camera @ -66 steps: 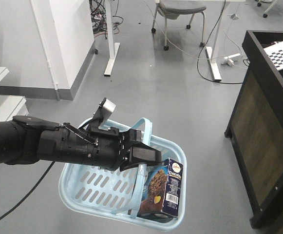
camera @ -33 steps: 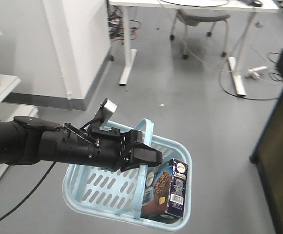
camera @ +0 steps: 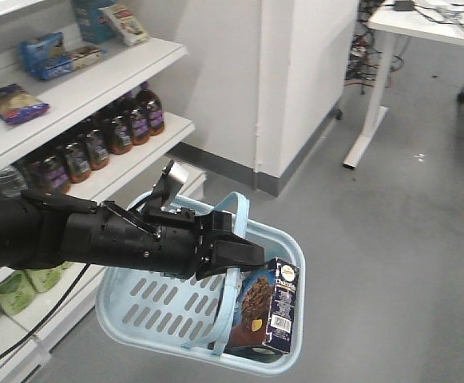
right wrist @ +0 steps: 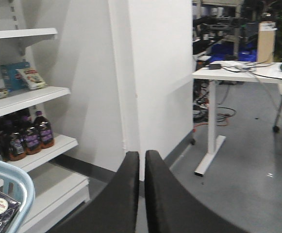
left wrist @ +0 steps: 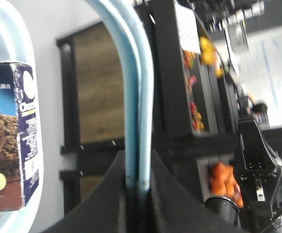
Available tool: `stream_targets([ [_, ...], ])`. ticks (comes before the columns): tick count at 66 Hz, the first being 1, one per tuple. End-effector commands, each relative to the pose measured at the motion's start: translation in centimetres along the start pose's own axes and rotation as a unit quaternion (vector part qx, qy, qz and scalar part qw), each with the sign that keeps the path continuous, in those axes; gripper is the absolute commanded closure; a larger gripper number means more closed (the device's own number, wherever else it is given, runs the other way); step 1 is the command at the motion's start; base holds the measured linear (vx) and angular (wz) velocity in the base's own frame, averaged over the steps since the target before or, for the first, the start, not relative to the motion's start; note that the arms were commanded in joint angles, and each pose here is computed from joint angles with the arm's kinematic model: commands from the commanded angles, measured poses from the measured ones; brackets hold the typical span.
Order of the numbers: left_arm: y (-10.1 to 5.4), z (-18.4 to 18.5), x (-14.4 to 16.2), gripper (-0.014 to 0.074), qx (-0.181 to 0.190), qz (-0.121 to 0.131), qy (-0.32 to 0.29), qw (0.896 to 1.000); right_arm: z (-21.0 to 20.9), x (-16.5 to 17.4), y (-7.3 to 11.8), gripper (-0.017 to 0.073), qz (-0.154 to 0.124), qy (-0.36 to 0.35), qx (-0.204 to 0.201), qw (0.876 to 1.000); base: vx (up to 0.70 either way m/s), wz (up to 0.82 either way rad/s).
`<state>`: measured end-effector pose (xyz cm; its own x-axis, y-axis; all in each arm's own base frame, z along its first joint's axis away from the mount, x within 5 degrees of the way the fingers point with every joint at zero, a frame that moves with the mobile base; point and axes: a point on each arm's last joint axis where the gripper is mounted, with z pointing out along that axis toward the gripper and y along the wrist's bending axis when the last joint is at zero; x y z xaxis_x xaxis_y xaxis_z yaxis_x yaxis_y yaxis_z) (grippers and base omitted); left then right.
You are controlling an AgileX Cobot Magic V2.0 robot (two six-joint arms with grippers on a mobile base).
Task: Left arm holds basket, right arm returns cookies
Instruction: 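Drive up to the snack shelf with the basket in the left gripper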
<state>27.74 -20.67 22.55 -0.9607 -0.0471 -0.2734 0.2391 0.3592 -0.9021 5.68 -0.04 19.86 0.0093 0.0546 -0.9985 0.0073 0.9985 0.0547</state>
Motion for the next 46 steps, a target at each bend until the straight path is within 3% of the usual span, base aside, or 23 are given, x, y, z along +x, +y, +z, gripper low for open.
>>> stream_targets([
  [1, -3.33, -0.96, -0.45, 0.0596, 0.064, 0.017, -0.017, 0.998, -0.05, -0.11, -0.01, 0.0562, -0.004, -0.032, -0.001, 0.999, 0.25, 0.74],
  [46, -3.33, -0.96, -0.45, 0.0596, 0.064, 0.017, -0.017, 0.998, -0.05, -0.11, -0.01, 0.0562, -0.004, -0.032, -0.001, 0.999, 0.22, 0.73],
])
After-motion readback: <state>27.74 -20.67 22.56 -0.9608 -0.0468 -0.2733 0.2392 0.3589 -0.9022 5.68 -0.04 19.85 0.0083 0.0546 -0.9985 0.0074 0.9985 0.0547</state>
